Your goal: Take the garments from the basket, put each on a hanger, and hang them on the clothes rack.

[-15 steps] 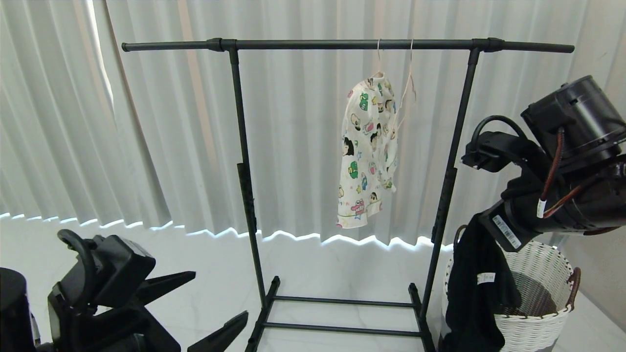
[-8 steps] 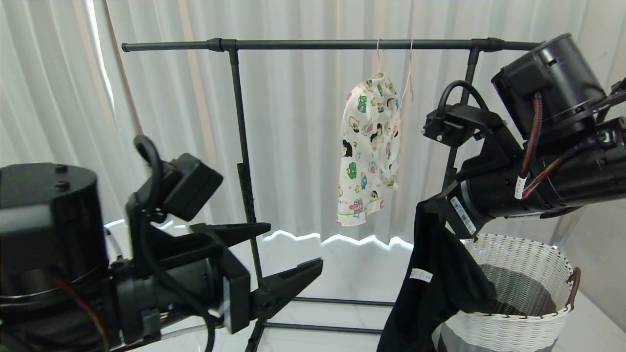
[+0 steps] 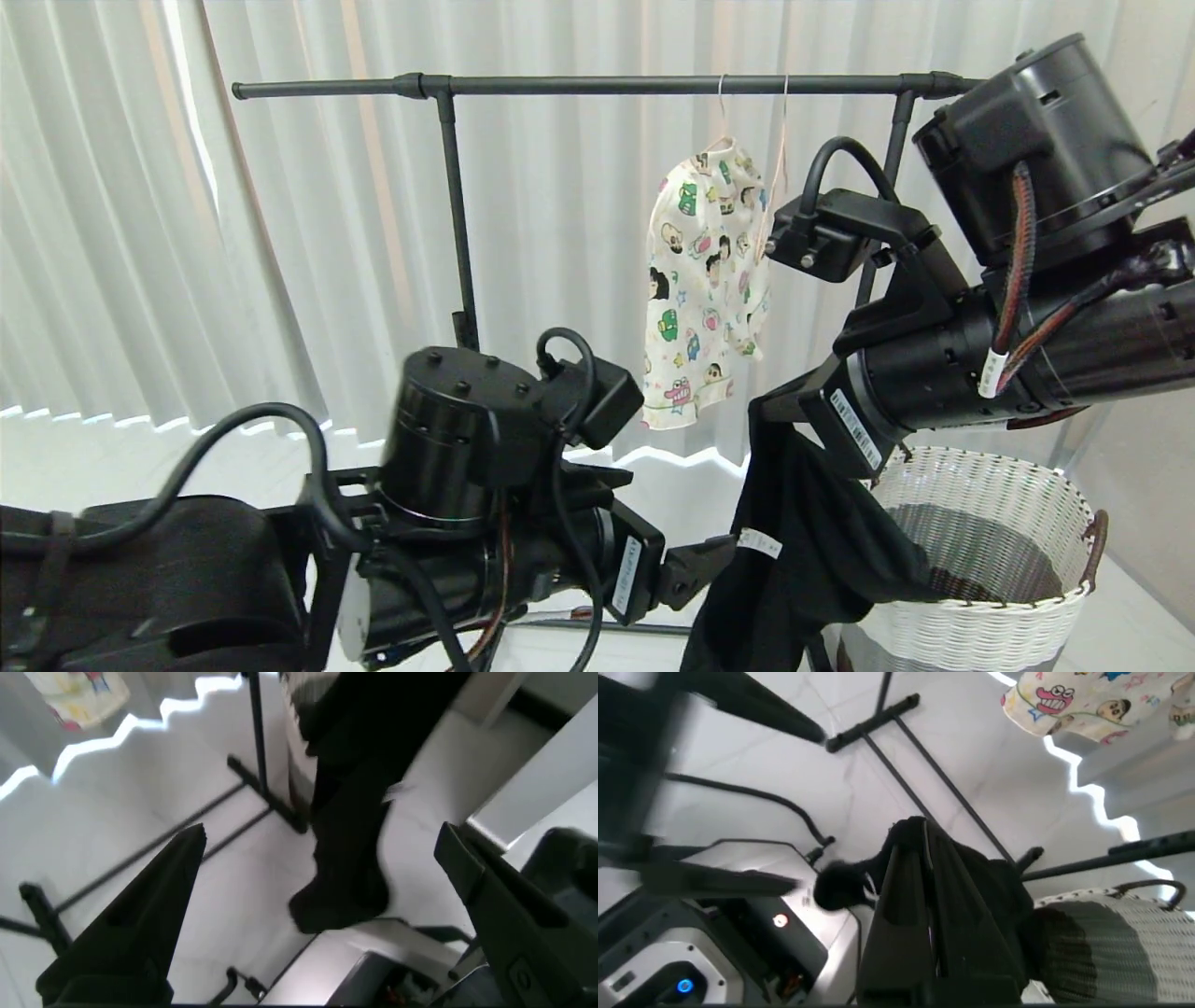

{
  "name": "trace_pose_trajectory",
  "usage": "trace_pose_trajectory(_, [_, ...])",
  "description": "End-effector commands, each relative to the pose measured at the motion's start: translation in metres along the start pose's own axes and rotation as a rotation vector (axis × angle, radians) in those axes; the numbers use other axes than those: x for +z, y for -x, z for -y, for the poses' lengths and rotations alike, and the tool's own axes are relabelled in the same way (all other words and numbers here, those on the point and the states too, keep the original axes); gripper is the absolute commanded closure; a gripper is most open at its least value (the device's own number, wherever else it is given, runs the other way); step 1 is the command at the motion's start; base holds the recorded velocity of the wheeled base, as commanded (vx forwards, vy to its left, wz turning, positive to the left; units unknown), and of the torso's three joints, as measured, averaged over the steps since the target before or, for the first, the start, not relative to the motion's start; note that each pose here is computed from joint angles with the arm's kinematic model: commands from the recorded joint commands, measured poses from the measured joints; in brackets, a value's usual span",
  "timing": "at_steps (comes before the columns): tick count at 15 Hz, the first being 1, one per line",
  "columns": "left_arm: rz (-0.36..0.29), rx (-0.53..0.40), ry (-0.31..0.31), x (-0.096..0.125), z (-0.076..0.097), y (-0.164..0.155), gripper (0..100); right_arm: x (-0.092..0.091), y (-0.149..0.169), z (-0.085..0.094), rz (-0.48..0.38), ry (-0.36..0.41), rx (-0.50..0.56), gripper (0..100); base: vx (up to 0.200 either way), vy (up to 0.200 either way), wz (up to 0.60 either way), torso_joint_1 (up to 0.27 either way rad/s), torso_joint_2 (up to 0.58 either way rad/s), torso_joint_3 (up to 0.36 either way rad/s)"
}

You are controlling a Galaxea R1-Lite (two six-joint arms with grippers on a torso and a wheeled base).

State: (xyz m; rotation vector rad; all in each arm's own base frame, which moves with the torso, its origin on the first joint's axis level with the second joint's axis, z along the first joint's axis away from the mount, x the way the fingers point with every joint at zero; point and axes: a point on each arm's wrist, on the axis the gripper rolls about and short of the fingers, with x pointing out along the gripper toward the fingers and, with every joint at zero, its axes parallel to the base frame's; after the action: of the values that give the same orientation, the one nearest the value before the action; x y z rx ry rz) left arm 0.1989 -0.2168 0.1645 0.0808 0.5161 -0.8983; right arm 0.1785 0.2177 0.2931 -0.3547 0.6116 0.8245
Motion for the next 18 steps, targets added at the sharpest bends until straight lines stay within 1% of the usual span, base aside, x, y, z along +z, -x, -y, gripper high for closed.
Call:
trace_pose_trajectory(1, [-0.092, -0.001, 0.003, -0.017, -0.002, -0.029, 0, 0.002, 0.003, -0.005, 0.014, -0.003, 0.014, 100, 0.0, 0.0, 0.0, 0.0, 0.0, 0.0])
trace_pose_trajectory(2, [-0.115, 0.001, 0.005, -0.022, -0.002, -0.038, 0, 0.003, 0.005, -0.008, 0.019, -0.012, 0.024, 100, 0.0, 0.0, 0.0, 0.0, 0.0, 0.0])
trace_pose_trajectory(4, [-0.158, 0.018, 0.015, -0.034, -0.008, -0.059, 0, 0.004, 0.008, -0.012, 0.03, -0.014, 0.036, 100, 0.0, 0.0, 0.0, 0.0, 0.0, 0.0])
trace_pose_trajectory(5, [-0.161, 0.017, 0.017, -0.037, -0.009, -0.065, 0, 0.004, 0.009, -0.012, 0.032, -0.016, 0.036, 100, 0.0, 0.0, 0.0, 0.0, 0.0, 0.0])
trace_pose_trajectory(7, [-0.204, 0.003, 0.005, -0.048, -0.002, -0.077, 0, 0.004, 0.012, -0.011, 0.039, -0.016, 0.036, 100, 0.0, 0.0, 0.0, 0.0, 0.0, 0.0])
trace_pose_trajectory(8, [-0.223, 0.031, 0.006, -0.054, -0.004, -0.081, 0, 0.005, 0.015, -0.011, 0.048, -0.017, 0.035, 100, 0.0, 0.0, 0.0, 0.0, 0.0, 0.0])
trace_pose_trajectory(10, [-0.282, 0.17, 0.008, -0.073, -0.017, -0.085, 0, 0.005, 0.022, -0.011, 0.061, -0.019, 0.035, 100, 0.0, 0.0, 0.0, 0.0, 0.0, 0.0])
trace_pose_trajectory(12, [-0.303, 0.2, 0.017, -0.08, -0.023, -0.078, 0, 0.004, 0.024, -0.01, 0.064, -0.02, 0.034, 100, 0.0, 0.0, 0.0, 0.0, 0.0, 0.0])
trace_pose_trajectory(13, [-0.302, 0.2, 0.017, -0.08, -0.022, -0.077, 0, 0.004, 0.024, -0.01, 0.062, -0.02, 0.034, 100, 0.0, 0.0, 0.0, 0.0, 0.0, 0.0])
trace_pose_trajectory(14, [-0.299, 0.203, 0.016, -0.079, -0.022, -0.075, 100, 0.004, 0.022, -0.01, 0.061, -0.02, 0.034, 100, 0.0, 0.0, 0.0, 0.0, 0.0, 0.0])
trace_pose_trajectory(15, [-0.298, 0.212, 0.015, -0.079, -0.022, -0.075, 100, 0.004, 0.022, -0.01, 0.059, -0.021, 0.033, 100, 0.0, 0.0, 0.0, 0.0, 0.0, 0.0])
trace_pose_trajectory(16, [-0.293, 0.245, 0.009, -0.079, -0.023, -0.075, 100, 0.002, 0.02, -0.009, 0.048, -0.024, 0.028, 100, 0.0, 0.0, 0.0, 0.0, 0.0, 0.0])
trace_pose_trajectory(17, [-0.297, 0.334, -0.009, -0.082, -0.024, -0.072, 100, -0.004, 0.015, -0.006, 0.02, -0.038, 0.014, 100, 0.0, 0.0, 0.0, 0.0, 0.0, 0.0])
trace_pose_trajectory(18, [-0.282, 0.376, -0.017, -0.081, -0.023, -0.068, 100, -0.007, 0.012, -0.004, 0.006, -0.058, 0.007, 100, 0.0, 0.0, 0.0, 0.0, 0.0, 0.0])
